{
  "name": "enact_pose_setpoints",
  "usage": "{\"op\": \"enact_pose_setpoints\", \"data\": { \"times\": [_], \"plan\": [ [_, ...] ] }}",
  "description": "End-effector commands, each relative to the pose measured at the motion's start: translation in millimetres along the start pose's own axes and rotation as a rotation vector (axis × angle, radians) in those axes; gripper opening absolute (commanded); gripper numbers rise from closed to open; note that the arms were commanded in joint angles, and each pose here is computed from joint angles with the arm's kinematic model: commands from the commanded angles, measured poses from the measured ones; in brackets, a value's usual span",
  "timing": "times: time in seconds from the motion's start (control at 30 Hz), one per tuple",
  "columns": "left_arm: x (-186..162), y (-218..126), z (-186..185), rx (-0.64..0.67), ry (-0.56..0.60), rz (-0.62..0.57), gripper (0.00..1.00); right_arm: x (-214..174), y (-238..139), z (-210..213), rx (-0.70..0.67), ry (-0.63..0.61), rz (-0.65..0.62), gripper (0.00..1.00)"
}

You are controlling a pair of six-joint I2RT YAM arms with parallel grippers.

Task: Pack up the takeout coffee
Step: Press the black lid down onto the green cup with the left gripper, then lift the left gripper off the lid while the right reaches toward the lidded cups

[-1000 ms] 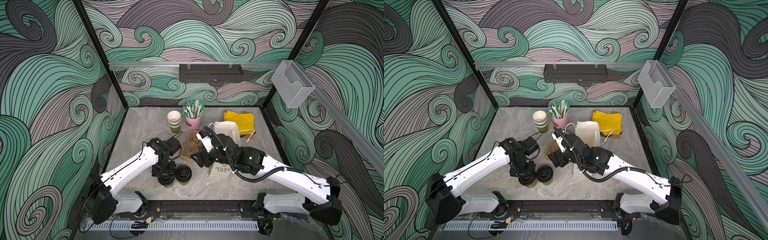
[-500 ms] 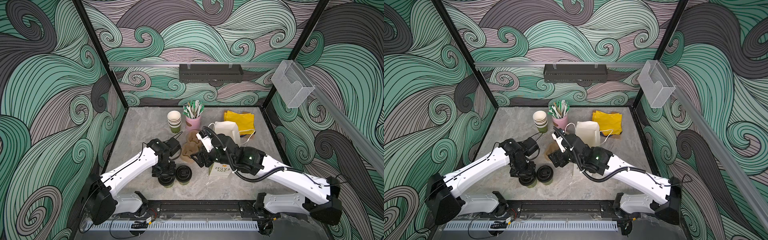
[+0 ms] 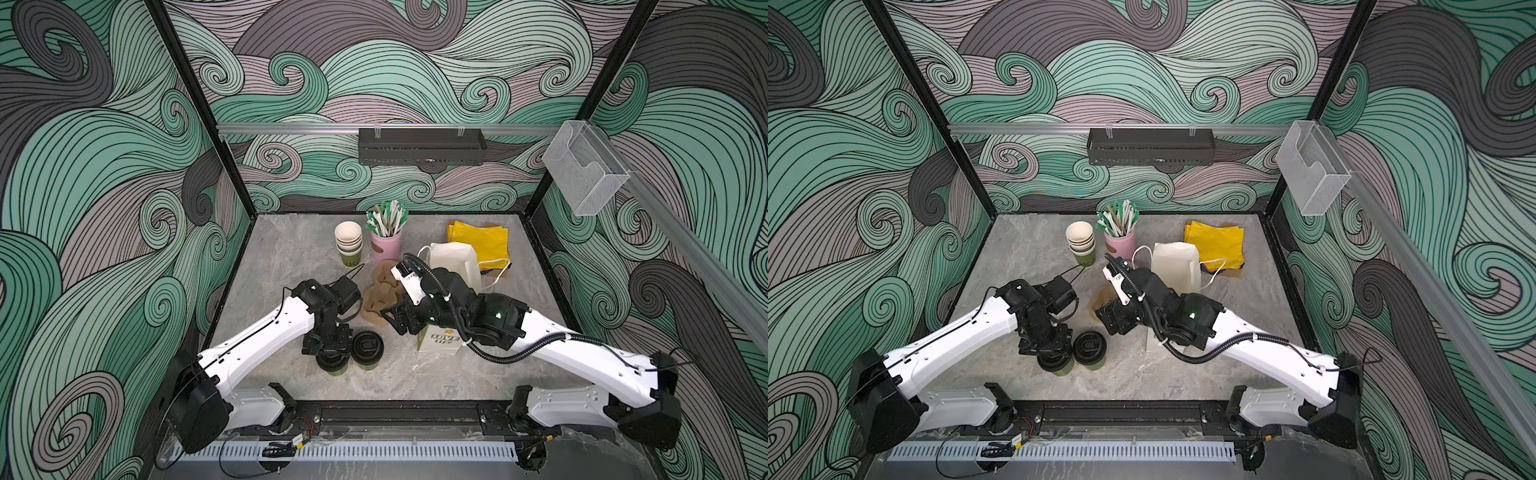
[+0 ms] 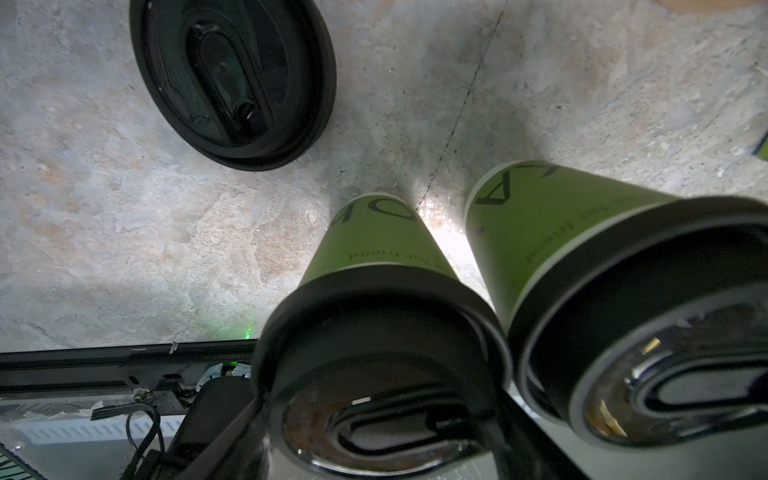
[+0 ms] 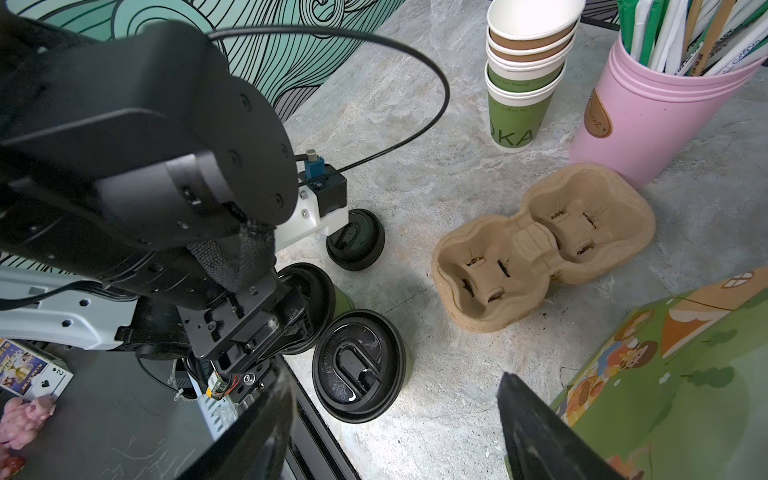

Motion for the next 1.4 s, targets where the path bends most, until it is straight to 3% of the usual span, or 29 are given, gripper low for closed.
{"op": "enact_pose_setpoints", "data": {
  "times": [0.0,0.6,0.9,1.07,1.2,1.37],
  "plan": [
    [-0.5,-6.3,1.6,0.007,-0.001,-0.003,0.78,6.5,-3.6,2.3,0.012,0.014,-0.012,0.78],
    [0.9,-22.2,0.0,-0.041,-0.012,-0.066,0.84,6.5,-1.2,3.7,0.018,0.011,-0.004,0.78],
    [-7.3,-61.7,12.6,-0.060,-0.030,-0.188,0.89,8.0,0.0,5.1,0.024,0.014,0.003,0.78],
    [-13.9,-73.1,42.4,-0.053,-0.169,-0.349,0.85,10.5,5.6,16.4,0.067,-0.009,0.043,0.74],
    [-27.7,-62.5,67.3,-0.106,-0.325,-0.356,0.70,14.3,10.2,40.6,0.079,-0.099,0.102,0.72],
    [-44.7,-45.2,77.8,-0.150,-0.409,-0.332,0.67,2.5,36.4,62.4,0.108,-0.114,0.252,0.71]
  ]
}}
Point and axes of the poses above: each gripper's point midway between its finger pads, its own y axis out along the fingers, its own z axis along the line the jaws close on, x = y × z, the point moved 5 cm from there along -y, back along the fingers, and after that the axes turned 1 degree about y, right-handed, at the moved point
